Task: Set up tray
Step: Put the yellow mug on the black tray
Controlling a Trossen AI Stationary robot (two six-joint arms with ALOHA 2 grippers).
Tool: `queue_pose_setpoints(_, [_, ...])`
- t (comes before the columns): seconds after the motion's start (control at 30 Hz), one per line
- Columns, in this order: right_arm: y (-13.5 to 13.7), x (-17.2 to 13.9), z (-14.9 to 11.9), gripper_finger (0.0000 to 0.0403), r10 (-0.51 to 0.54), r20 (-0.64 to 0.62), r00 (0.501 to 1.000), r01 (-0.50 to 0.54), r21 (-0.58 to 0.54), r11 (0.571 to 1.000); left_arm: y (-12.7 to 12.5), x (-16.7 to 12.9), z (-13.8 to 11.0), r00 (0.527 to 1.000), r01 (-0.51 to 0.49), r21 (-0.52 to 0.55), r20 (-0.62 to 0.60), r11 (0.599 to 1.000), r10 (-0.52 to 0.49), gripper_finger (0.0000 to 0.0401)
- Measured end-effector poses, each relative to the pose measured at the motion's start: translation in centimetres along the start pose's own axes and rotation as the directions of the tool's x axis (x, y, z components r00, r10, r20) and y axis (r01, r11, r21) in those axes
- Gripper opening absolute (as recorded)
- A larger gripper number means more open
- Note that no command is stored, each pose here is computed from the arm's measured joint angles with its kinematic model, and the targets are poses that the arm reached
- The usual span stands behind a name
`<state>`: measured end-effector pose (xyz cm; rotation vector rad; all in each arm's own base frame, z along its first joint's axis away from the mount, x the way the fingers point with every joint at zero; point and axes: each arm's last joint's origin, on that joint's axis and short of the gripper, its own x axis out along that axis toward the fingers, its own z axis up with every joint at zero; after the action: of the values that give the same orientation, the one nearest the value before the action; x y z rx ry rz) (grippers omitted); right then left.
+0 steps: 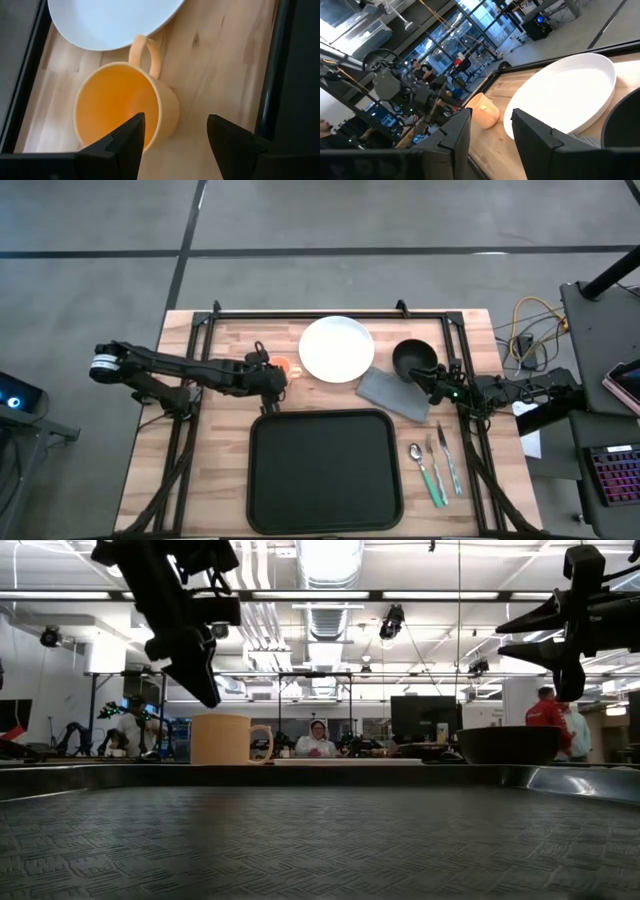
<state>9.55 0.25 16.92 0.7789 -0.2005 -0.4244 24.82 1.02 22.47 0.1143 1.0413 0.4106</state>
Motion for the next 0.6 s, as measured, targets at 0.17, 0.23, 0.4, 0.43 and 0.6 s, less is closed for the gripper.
queue_pose_setpoints(0.17, [0.0, 0.0, 0.0, 0.0134, 0.000, 0.000, 1.000, 0.000, -0.005, 1.000, 0.1, 1.0, -0.6, 1.000, -0.008, 0.014, 0.009, 1.000, 0.008, 0.0194])
queue_pose_setpoints(0.23, [0.0, 0.0, 0.0, 0.0134, 0.000, 0.000, 1.000, 0.000, -0.007, 1.000, 0.4, 1.3, -0.8, 1.000, -0.015, 0.006, 0.005, 1.000, 0.015, 0.0194])
queue_pose_setpoints(0.4, [0.0, 0.0, 0.0, 0.0130, 0.000, 0.000, 1.000, 0.000, -0.008, 1.000, 1.1, 2.1, -1.4, 0.999, -0.034, 0.009, -0.009, 0.999, 0.034, 0.0194])
queue_pose_setpoints(0.43, [0.0, 0.0, 0.0, 0.0129, 0.000, 0.000, 1.000, 0.000, -0.008, 1.000, 1.2, 2.2, -1.4, 0.999, -0.037, 0.020, -0.012, 0.999, 0.038, 0.0194])
queue_pose_setpoints(0.6, [0.0, 0.0, 0.0, 0.0128, 0.000, 0.000, 1.000, 0.000, -0.011, 1.000, 1.7, 2.6, -1.4, 1.000, -0.019, 0.042, -0.016, 0.999, 0.020, 0.0194])
